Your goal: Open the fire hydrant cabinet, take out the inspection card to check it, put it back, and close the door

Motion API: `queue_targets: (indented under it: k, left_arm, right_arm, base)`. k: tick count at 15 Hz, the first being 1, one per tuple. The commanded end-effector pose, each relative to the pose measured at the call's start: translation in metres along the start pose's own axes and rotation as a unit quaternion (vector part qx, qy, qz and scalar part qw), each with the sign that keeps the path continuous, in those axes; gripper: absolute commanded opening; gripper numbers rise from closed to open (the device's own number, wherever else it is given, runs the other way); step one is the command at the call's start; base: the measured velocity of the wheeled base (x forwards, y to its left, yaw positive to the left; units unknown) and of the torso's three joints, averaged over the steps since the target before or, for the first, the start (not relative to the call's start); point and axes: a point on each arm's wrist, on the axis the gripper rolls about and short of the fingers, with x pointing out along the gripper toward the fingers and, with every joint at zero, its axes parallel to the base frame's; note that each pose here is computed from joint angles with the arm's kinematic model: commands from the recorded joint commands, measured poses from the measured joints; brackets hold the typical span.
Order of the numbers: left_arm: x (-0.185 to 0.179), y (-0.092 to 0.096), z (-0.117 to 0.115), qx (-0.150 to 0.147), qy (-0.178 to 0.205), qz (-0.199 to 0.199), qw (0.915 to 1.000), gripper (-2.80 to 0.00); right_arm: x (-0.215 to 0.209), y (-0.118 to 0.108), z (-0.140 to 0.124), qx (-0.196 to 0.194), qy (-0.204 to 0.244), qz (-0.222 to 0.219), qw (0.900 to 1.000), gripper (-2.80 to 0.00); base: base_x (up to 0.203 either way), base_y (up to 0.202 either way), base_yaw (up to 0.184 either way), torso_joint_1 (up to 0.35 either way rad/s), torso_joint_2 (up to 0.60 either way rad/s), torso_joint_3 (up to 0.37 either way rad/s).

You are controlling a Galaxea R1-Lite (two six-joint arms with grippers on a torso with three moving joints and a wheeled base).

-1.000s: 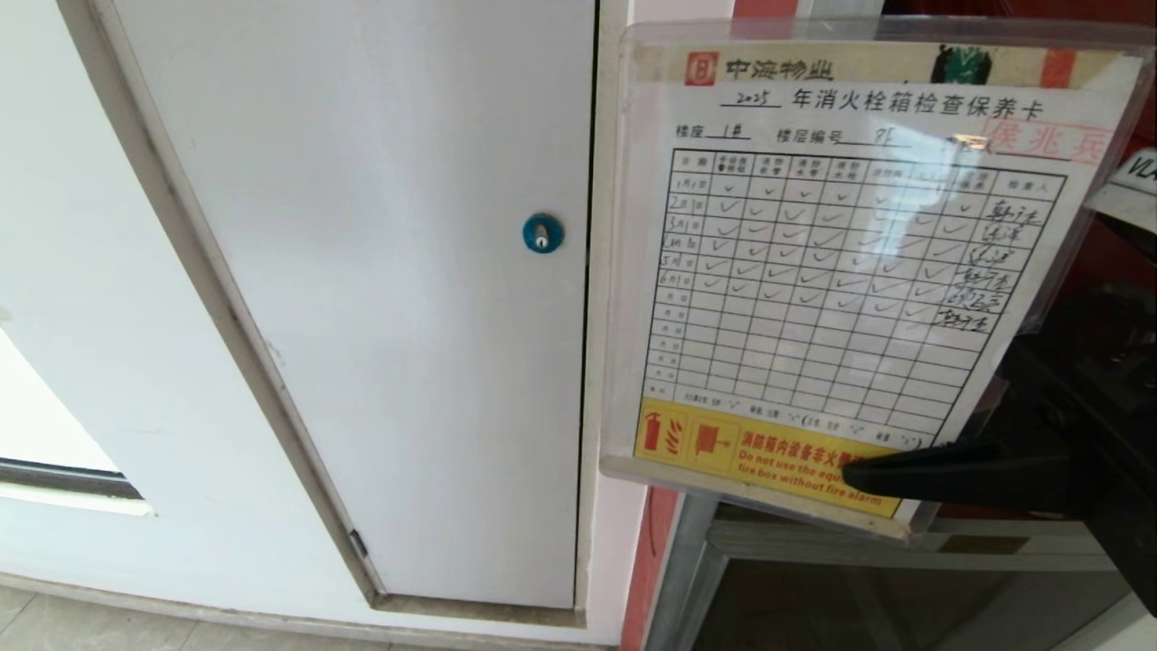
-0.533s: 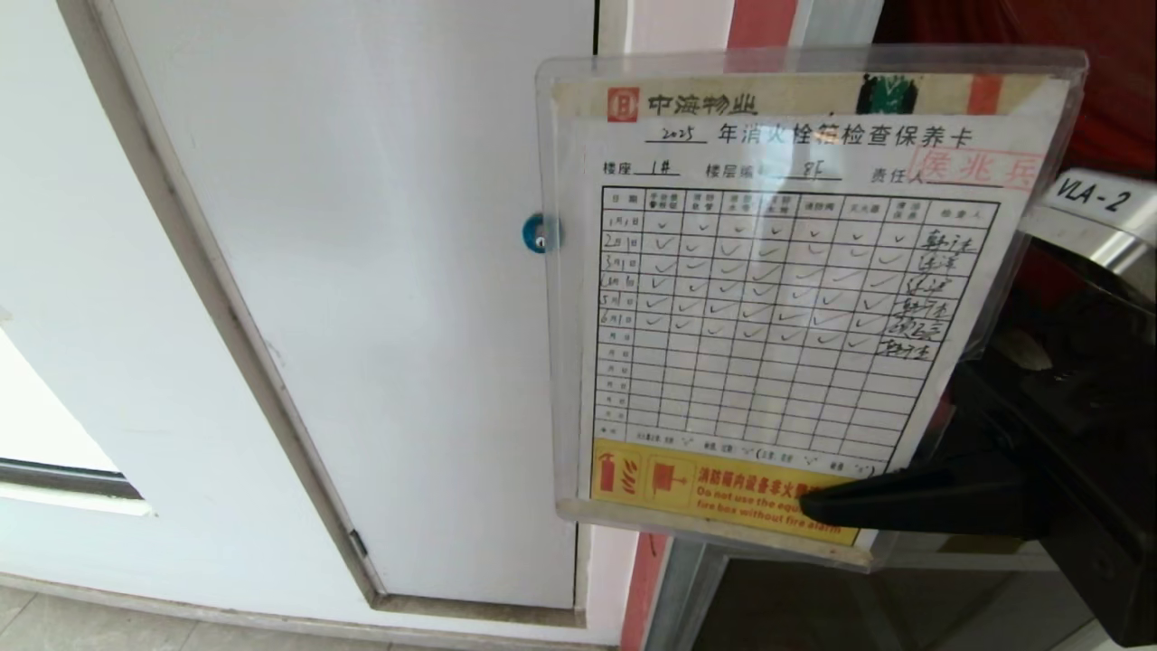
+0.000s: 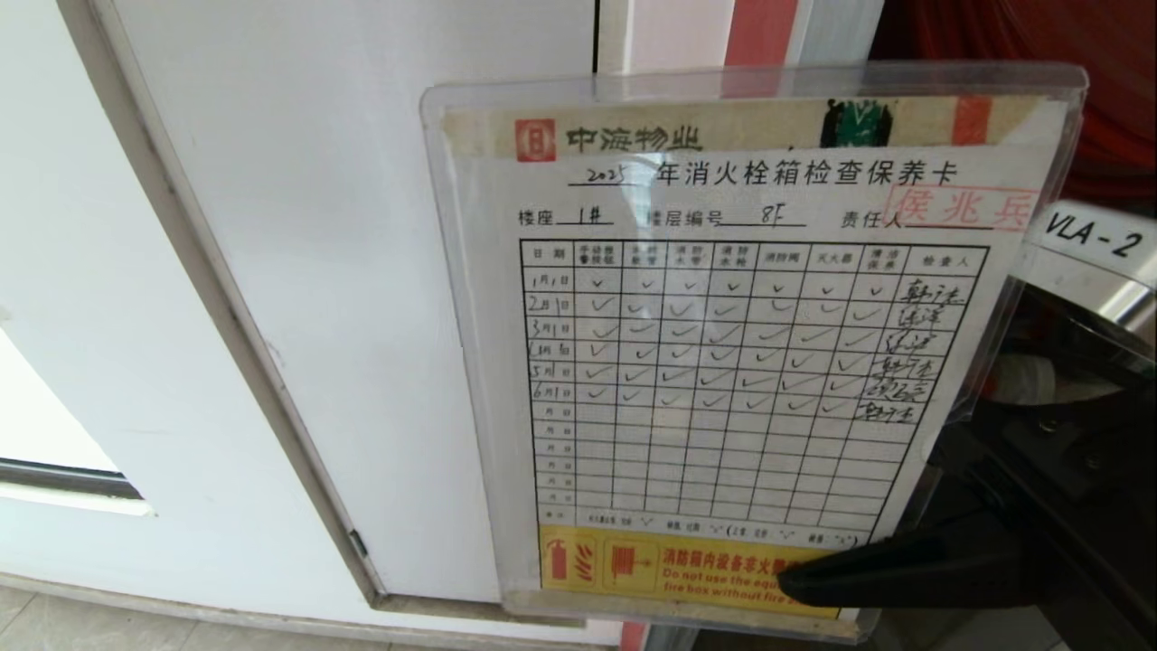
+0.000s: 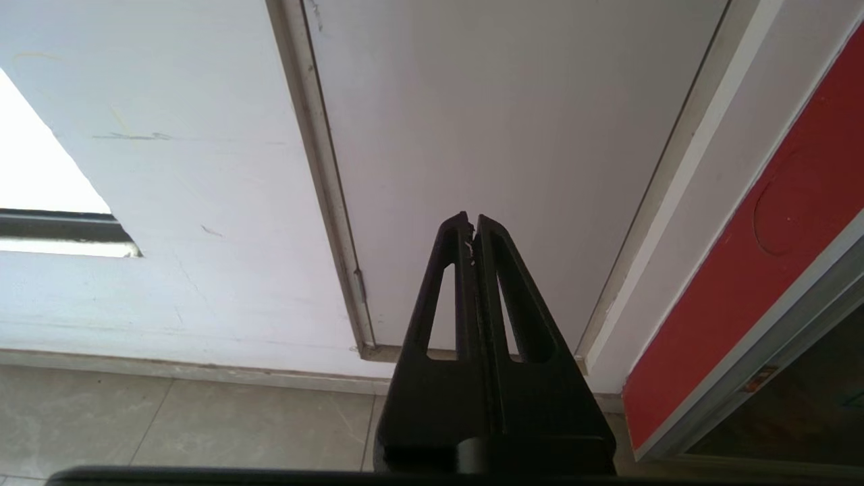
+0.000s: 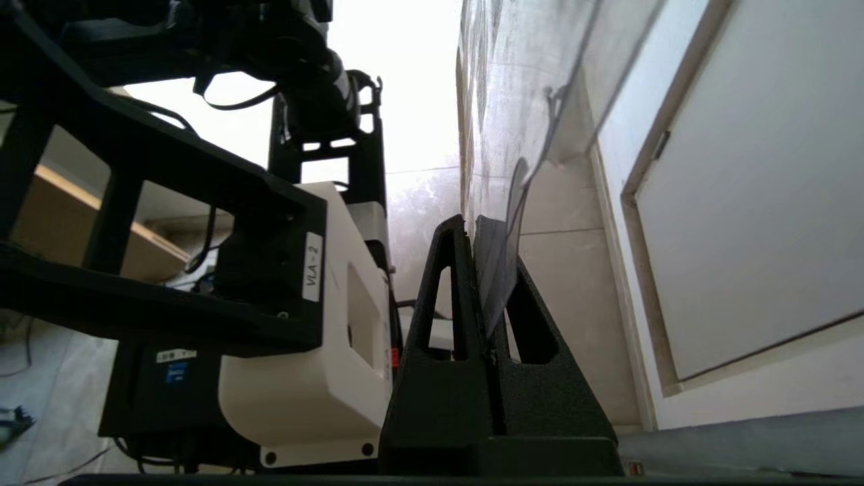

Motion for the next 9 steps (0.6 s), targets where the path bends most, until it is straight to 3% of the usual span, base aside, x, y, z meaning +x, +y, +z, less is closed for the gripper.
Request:
queue_targets:
  k: [1, 9]
  left_arm:
    - [0.0, 0.0, 0.0, 0.0, 0.0, 0.0, 1.0, -2.8]
    - [0.0, 0.0, 0.0, 0.0, 0.0, 0.0, 1.0, -2.8]
  right_arm:
    - [0.002, 0.006, 0.001, -0.006, 0.0, 0.016, 1.0, -2.8]
    - [0.015, 0.021, 0.002, 0.0, 0.01, 0.061, 0.998, -2.8]
  base:
    - [0.0, 0.0, 0.0, 0.0, 0.0, 0.0]
    - [0.0, 0.0, 0.0, 0.0, 0.0, 0.0]
